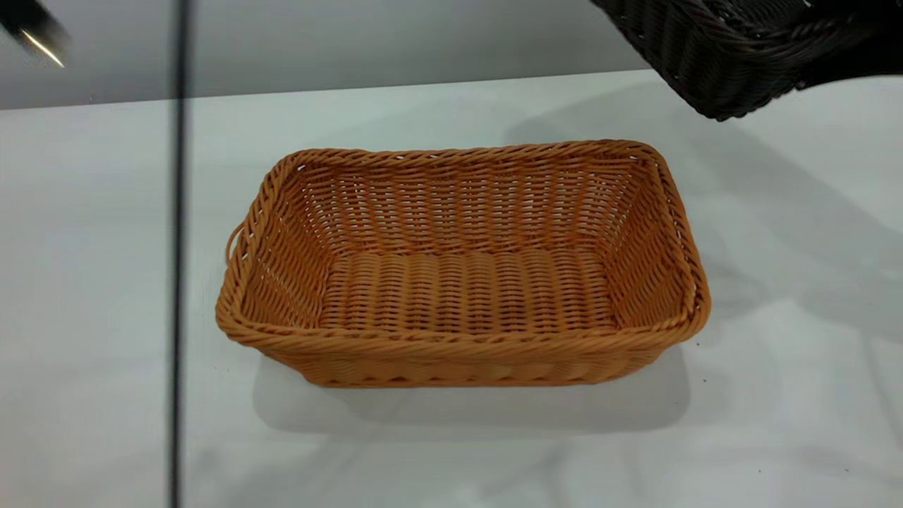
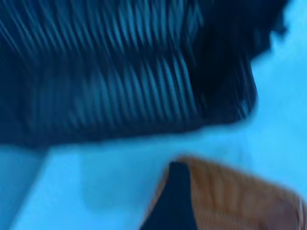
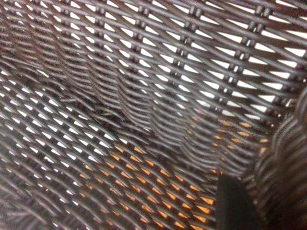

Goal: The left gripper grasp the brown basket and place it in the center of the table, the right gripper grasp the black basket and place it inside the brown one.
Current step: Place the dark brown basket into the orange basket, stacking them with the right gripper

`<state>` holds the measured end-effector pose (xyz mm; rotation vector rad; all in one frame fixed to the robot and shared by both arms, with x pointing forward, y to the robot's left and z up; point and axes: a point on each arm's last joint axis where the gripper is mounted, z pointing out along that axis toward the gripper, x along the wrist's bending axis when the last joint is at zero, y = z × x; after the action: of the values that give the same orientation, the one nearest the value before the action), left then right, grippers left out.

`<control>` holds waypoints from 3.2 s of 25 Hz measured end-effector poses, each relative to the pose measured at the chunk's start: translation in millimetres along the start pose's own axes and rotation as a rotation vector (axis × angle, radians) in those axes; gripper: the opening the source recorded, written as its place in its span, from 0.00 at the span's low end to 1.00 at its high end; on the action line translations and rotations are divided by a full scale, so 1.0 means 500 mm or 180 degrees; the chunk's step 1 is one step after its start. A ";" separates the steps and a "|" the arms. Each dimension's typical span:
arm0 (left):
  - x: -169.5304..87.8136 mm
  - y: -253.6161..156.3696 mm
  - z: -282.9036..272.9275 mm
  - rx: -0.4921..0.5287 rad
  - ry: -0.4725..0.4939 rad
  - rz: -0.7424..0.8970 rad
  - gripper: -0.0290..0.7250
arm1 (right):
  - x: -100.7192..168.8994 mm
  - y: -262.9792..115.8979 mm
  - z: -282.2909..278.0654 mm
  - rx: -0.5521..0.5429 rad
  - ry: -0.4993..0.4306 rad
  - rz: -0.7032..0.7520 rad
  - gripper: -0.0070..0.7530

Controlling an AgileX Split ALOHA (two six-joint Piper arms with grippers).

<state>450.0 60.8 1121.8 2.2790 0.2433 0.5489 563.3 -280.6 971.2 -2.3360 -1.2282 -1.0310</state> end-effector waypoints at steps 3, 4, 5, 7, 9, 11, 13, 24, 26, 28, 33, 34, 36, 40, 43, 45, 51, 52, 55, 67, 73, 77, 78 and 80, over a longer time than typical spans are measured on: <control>0.009 0.035 -0.081 -0.0362 0.0194 0.0030 0.85 | 0.018 -0.001 -0.011 0.0269 -0.0059 -0.0361 0.33; 0.010 0.040 -0.102 -0.0457 0.0248 0.0039 0.85 | 0.025 -0.003 -0.014 0.0371 -0.0078 -0.0477 0.33; 0.010 0.044 -0.121 -0.0533 0.0291 0.0046 0.85 | 0.030 -0.006 -0.017 0.0472 -0.0109 -0.0590 0.33; 0.010 0.049 -0.147 -0.0649 0.0357 0.0059 0.85 | 0.045 -0.013 -0.019 0.0646 -0.0176 -0.0827 0.33; 0.012 0.056 -0.164 -0.0788 0.0438 0.0018 0.85 | 0.060 -0.027 -0.017 0.0840 -0.0241 -0.1065 0.33; 0.015 0.062 -0.171 -0.0920 0.0478 -0.0141 0.85 | 0.073 -0.043 -0.013 0.1025 -0.0344 -0.1315 0.33; 0.020 0.070 -0.176 -0.1039 0.0526 -0.0280 0.85 | 0.083 -0.058 -0.007 0.1157 -0.0475 -0.1537 0.33; 0.021 0.071 -0.177 -0.1064 0.0525 -0.0365 0.85 | 0.142 -0.136 0.060 0.1661 -0.0695 -0.2399 0.32; 0.020 0.071 -0.177 -0.1079 0.0501 -0.0402 0.85 | 0.142 -0.137 0.070 0.1720 -0.0695 -0.2385 0.32; 0.018 0.072 -0.177 -0.1095 0.0457 -0.0467 0.85 | 0.137 -0.135 0.081 0.1746 -0.0725 -0.2379 0.32; 0.017 0.072 -0.177 -0.1100 0.0443 -0.0470 0.85 | 0.118 -0.131 0.114 0.1861 -0.0759 -0.2336 0.32; 0.017 0.072 -0.177 -0.1097 0.0442 -0.0469 0.84 | 0.115 -0.130 0.120 0.1856 -0.0760 -0.2318 0.32; 0.017 0.073 -0.177 -0.1096 0.0442 -0.0467 0.83 | 0.107 -0.127 0.135 0.1866 -0.0776 -0.2272 0.32; 0.017 0.072 -0.177 -0.1091 0.0450 -0.0453 0.80 | 0.091 -0.125 0.157 0.1930 -0.0807 -0.2189 0.32; 0.017 0.072 -0.177 -0.1091 0.0450 -0.0453 0.78 | 0.089 -0.123 0.167 0.1901 -0.0777 -0.2133 0.32; 0.017 0.072 -0.177 -0.1091 0.0450 -0.0453 0.78 | 0.084 -0.123 0.173 0.1929 -0.0790 -0.2131 0.32; 0.017 0.072 -0.177 -0.1088 0.0450 -0.0451 0.77 | 0.068 -0.117 0.197 0.1938 -0.0841 -0.2096 0.32; 0.017 0.072 -0.177 -0.1088 0.0450 -0.0451 0.77 | 0.067 -0.116 0.200 0.1932 -0.0846 -0.2092 0.32; 0.017 0.072 -0.177 -0.1087 0.0451 -0.0448 0.77 | 0.067 -0.110 0.205 0.1814 -0.0854 -0.2121 0.32; 0.017 0.072 -0.177 -0.1087 0.0451 -0.0446 0.77 | 0.064 -0.106 0.210 0.1757 -0.0853 -0.2201 0.32; 0.017 0.072 -0.177 -0.1087 0.0451 -0.0446 0.77 | 0.063 -0.111 0.207 0.1876 -0.0844 -0.2230 0.32; 0.017 0.072 -0.177 -0.1087 0.0451 -0.0446 0.77 | 0.063 -0.112 0.207 0.1896 -0.0816 -0.2292 0.32; 0.018 0.072 -0.177 -0.1086 0.0453 -0.0443 0.77 | 0.063 -0.112 0.207 0.1904 -0.0808 -0.2317 0.33; 0.018 0.072 -0.177 -0.1085 0.0455 -0.0432 0.77 | 0.063 -0.114 0.206 0.1938 -0.0791 -0.2317 0.37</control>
<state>417.6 95.7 1205.0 1.8820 0.3444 0.6310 575.9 -171.3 919.1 -1.5874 -2.2012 -0.4156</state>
